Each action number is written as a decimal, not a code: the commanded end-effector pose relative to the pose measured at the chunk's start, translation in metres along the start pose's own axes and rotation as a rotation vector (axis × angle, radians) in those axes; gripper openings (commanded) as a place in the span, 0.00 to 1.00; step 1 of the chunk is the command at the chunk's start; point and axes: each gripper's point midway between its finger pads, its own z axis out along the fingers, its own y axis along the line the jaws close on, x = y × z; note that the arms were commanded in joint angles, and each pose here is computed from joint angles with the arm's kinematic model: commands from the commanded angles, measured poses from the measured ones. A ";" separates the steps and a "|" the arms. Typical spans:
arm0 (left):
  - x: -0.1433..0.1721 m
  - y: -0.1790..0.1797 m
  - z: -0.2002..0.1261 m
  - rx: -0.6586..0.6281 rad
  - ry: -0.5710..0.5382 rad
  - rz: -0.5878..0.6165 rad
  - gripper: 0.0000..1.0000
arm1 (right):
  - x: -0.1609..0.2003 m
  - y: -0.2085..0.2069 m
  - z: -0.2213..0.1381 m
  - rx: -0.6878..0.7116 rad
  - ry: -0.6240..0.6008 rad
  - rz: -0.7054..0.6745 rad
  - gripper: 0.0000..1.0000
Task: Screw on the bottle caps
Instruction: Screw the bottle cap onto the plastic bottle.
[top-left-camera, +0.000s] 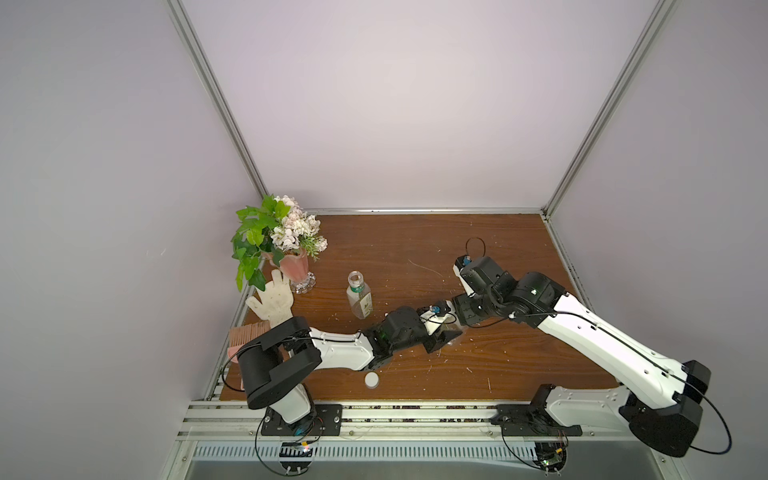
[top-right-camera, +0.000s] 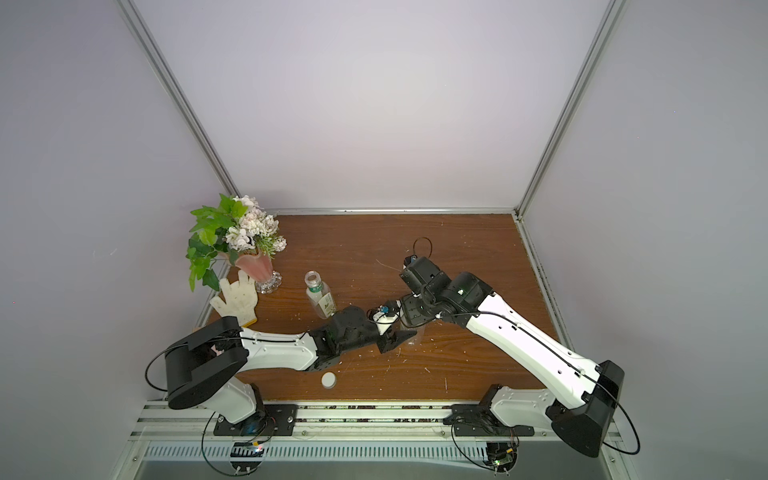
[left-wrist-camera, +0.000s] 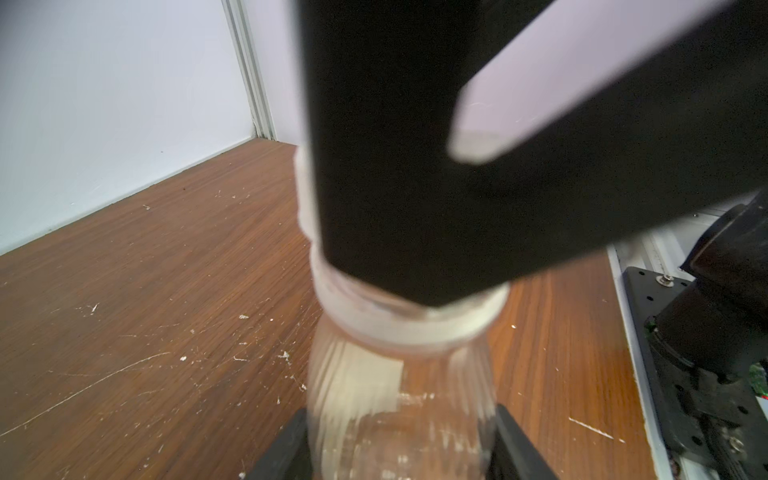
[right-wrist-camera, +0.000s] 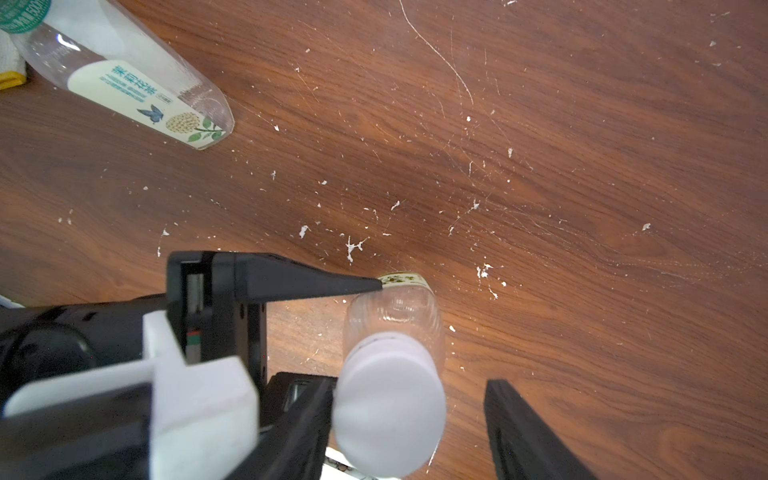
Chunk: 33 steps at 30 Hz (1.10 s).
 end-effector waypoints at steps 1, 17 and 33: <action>0.003 -0.004 0.002 0.004 0.006 0.004 0.58 | -0.002 0.020 -0.007 -0.108 -0.020 -0.008 0.67; 0.003 -0.004 0.002 0.004 0.009 0.004 0.65 | -0.005 0.024 -0.010 -0.137 -0.037 -0.002 0.70; 0.001 -0.002 -0.001 -0.011 -0.002 -0.002 0.77 | -0.004 0.027 -0.009 -0.165 -0.046 0.008 0.73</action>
